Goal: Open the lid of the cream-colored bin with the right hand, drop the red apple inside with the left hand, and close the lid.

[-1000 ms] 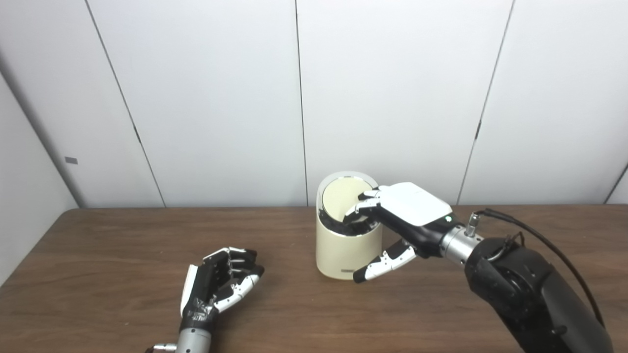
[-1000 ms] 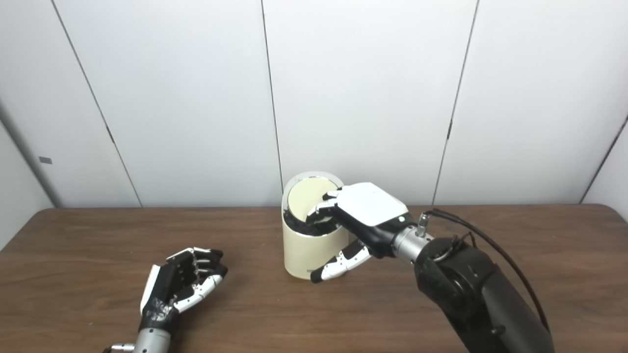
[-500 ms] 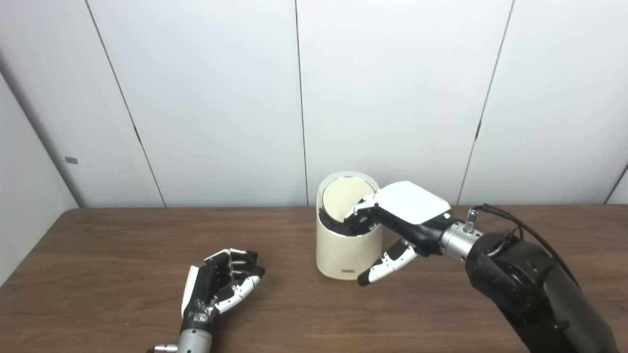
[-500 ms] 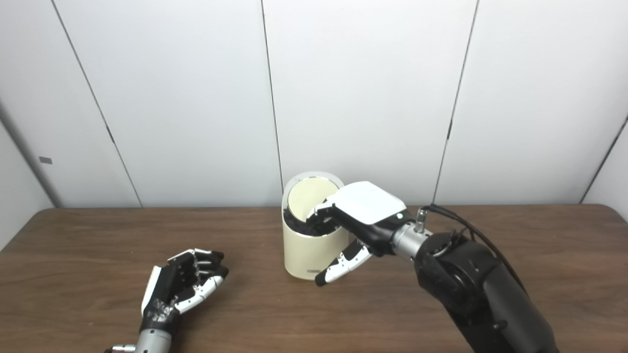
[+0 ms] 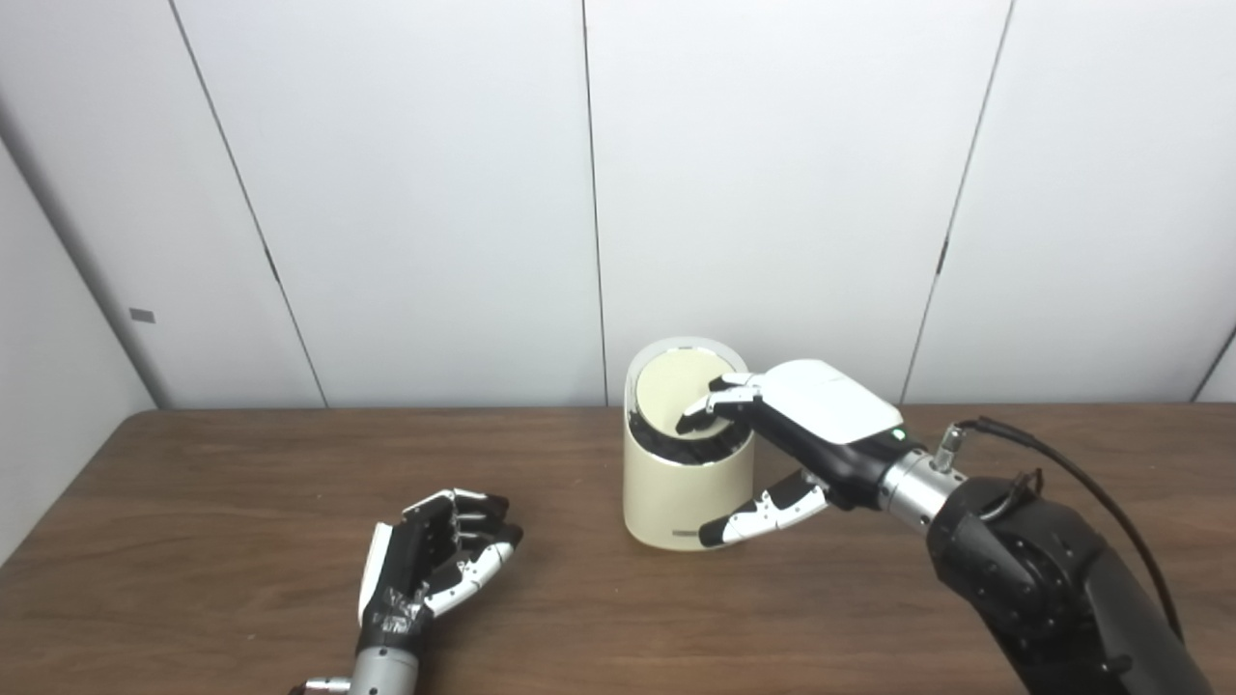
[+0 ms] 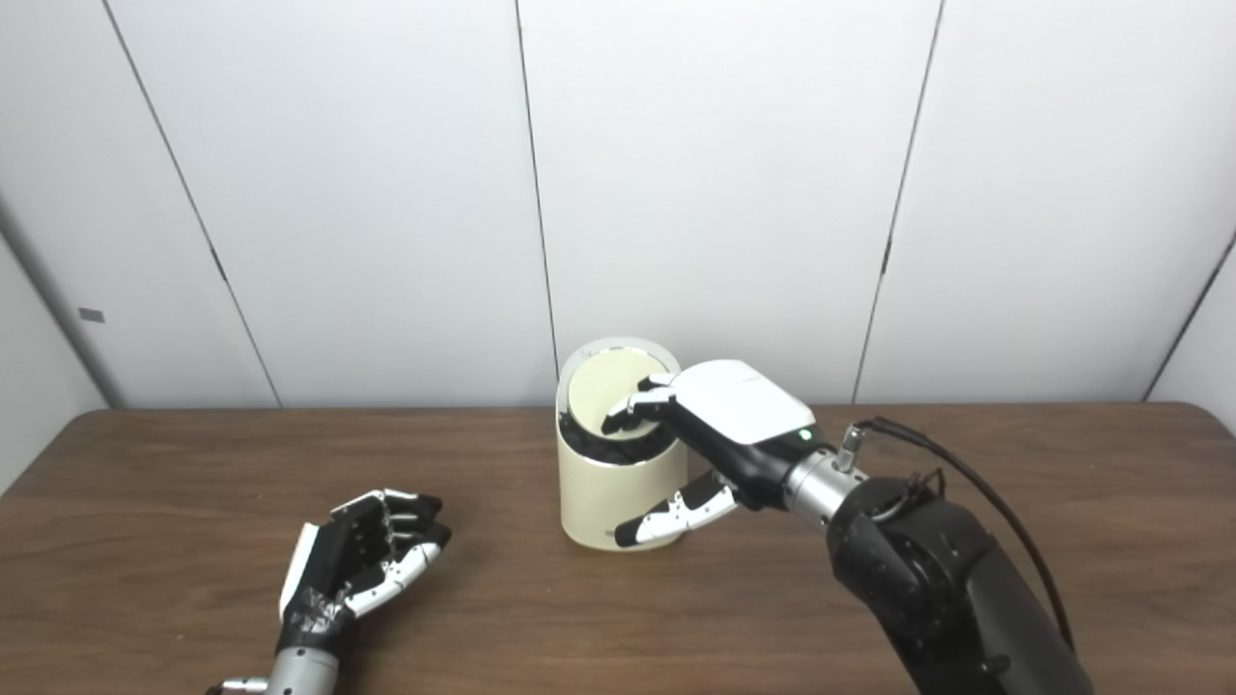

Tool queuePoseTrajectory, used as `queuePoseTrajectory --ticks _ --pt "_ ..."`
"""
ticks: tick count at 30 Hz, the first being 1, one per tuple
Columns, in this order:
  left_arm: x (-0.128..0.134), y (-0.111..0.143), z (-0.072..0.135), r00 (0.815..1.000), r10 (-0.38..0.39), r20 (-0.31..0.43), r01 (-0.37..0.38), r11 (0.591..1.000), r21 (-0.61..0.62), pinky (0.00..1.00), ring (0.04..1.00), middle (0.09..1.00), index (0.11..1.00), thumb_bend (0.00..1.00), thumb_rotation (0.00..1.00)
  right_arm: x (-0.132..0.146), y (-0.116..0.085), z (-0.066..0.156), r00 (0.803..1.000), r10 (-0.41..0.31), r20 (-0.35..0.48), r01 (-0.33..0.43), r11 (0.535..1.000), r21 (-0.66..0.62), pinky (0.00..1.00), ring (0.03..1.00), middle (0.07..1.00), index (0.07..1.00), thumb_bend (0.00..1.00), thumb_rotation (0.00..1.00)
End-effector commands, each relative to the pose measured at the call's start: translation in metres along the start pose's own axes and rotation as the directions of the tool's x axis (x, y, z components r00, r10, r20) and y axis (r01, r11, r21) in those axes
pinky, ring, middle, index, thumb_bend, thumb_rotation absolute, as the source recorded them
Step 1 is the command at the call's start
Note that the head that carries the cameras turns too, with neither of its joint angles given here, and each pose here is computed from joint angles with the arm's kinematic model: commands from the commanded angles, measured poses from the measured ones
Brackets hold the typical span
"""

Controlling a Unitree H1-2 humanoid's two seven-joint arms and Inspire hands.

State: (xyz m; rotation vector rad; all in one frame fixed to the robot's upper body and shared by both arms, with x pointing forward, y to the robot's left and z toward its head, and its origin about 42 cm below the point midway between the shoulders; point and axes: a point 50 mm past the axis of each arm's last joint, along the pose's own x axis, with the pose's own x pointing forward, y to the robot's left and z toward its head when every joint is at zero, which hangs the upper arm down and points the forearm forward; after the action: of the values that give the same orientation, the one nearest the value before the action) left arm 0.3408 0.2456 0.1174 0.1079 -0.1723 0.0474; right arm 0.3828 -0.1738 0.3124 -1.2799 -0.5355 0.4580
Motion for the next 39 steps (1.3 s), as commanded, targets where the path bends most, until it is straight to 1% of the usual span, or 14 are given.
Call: queuePoseTrajectory --ticks 1,6,9,10,12,15,18,20,22,25,28,32,36,39 --pt "-0.006 -0.004 -0.006 1.000 -0.001 -0.011 0.001 1.000 0.005 0.51 0.581 0.648 0.498 0.51 0.04 0.002 -0.027 0.006 0.992 -0.126 0.029 0.127 0.992 -0.014 0.79 0.878 0.768 0.767 0.62 0.51" --pt "-0.006 -0.004 -0.005 1.000 -0.003 -0.005 0.003 1.000 -0.003 0.53 0.587 0.646 0.498 0.51 0.04 -0.003 -0.027 -0.004 0.980 -0.197 0.021 0.197 0.980 -0.009 0.78 0.833 0.794 0.791 0.64 0.46" --pt "-0.005 -0.004 -0.005 1.000 -0.005 0.000 0.005 1.000 -0.005 0.52 0.587 0.645 0.498 0.51 0.04 -0.009 -0.024 -0.010 0.975 -0.223 -0.003 0.223 0.974 0.029 0.71 0.814 0.822 0.822 0.64 0.42" --pt "-0.005 -0.003 -0.005 1.000 -0.006 0.000 0.006 1.000 -0.003 0.52 0.587 0.646 0.498 0.51 0.04 -0.011 -0.022 -0.012 0.973 -0.230 -0.013 0.231 0.972 0.049 0.65 0.801 0.831 0.828 0.64 0.39" --pt "-0.005 -0.003 -0.004 1.000 -0.007 -0.002 0.007 1.000 -0.007 0.51 0.586 0.648 0.498 0.51 0.04 -0.016 -0.016 -0.019 0.973 -0.229 -0.039 0.232 0.968 0.100 0.62 0.802 0.841 0.834 0.65 0.36" --pt "-0.006 -0.002 -0.004 1.000 -0.009 0.002 0.009 1.000 -0.009 0.51 0.589 0.651 0.498 0.51 0.04 -0.028 -0.009 -0.029 0.970 -0.223 -0.103 0.239 0.952 0.192 0.61 0.802 0.858 0.848 0.67 0.27" --pt "-0.006 -0.002 -0.003 1.000 -0.010 0.005 0.010 1.000 -0.006 0.50 0.582 0.649 0.498 0.51 0.04 -0.040 -0.002 -0.039 0.958 -0.229 -0.176 0.269 0.928 0.258 0.61 0.784 0.851 0.842 0.71 0.27" --pt "-0.006 -0.001 -0.003 1.000 -0.011 0.009 0.011 1.000 -0.005 0.50 0.580 0.647 0.498 0.51 0.04 -0.046 0.006 -0.044 0.946 -0.241 -0.214 0.300 0.902 0.311 0.60 0.766 0.838 0.831 0.74 0.25" --pt "-0.006 0.000 -0.003 1.000 -0.012 0.012 0.012 1.000 -0.007 0.50 0.581 0.648 0.498 0.51 0.04 -0.052 0.016 -0.049 0.936 -0.243 -0.254 0.326 0.872 0.366 0.60 0.760 0.840 0.830 0.75 0.24" --pt "-0.006 0.001 -0.002 1.000 -0.013 0.014 0.013 1.000 -0.011 0.50 0.582 0.650 0.498 0.51 0.04 -0.060 0.029 -0.053 0.925 -0.238 -0.295 0.348 0.842 0.412 0.59 0.755 0.846 0.839 0.75 0.25" --pt "-0.006 0.002 -0.002 1.000 -0.016 0.017 0.016 1.000 -0.002 0.50 0.578 0.645 0.498 0.51 0.04 -0.070 0.042 -0.057 0.917 -0.238 -0.321 0.365 0.825 0.432 0.58 0.746 0.843 0.846 0.74 0.25" --pt "-0.006 0.004 -0.003 1.000 -0.019 0.016 0.020 1.000 -0.011 0.50 0.581 0.646 0.498 0.51 0.04 -0.082 0.057 -0.063 0.912 -0.230 -0.341 0.371 0.817 0.441 0.59 0.749 0.843 0.848 0.73 0.19" --pt "-0.006 0.005 -0.002 0.999 -0.028 0.016 0.028 1.000 -0.002 0.51 0.583 0.647 0.498 0.51 0.04 -0.093 0.073 -0.069 0.912 -0.211 -0.351 0.365 0.807 0.465 0.61 0.757 0.845 0.843 0.72 0.19" --pt "-0.006 0.007 -0.003 0.999 -0.038 0.029 0.038 0.999 0.012 0.51 0.584 0.653 0.497 0.51 0.04 -0.099 0.081 -0.071 0.914 -0.209 -0.348 0.365 0.798 0.480 0.59 0.745 0.838 0.833 0.72 0.16"
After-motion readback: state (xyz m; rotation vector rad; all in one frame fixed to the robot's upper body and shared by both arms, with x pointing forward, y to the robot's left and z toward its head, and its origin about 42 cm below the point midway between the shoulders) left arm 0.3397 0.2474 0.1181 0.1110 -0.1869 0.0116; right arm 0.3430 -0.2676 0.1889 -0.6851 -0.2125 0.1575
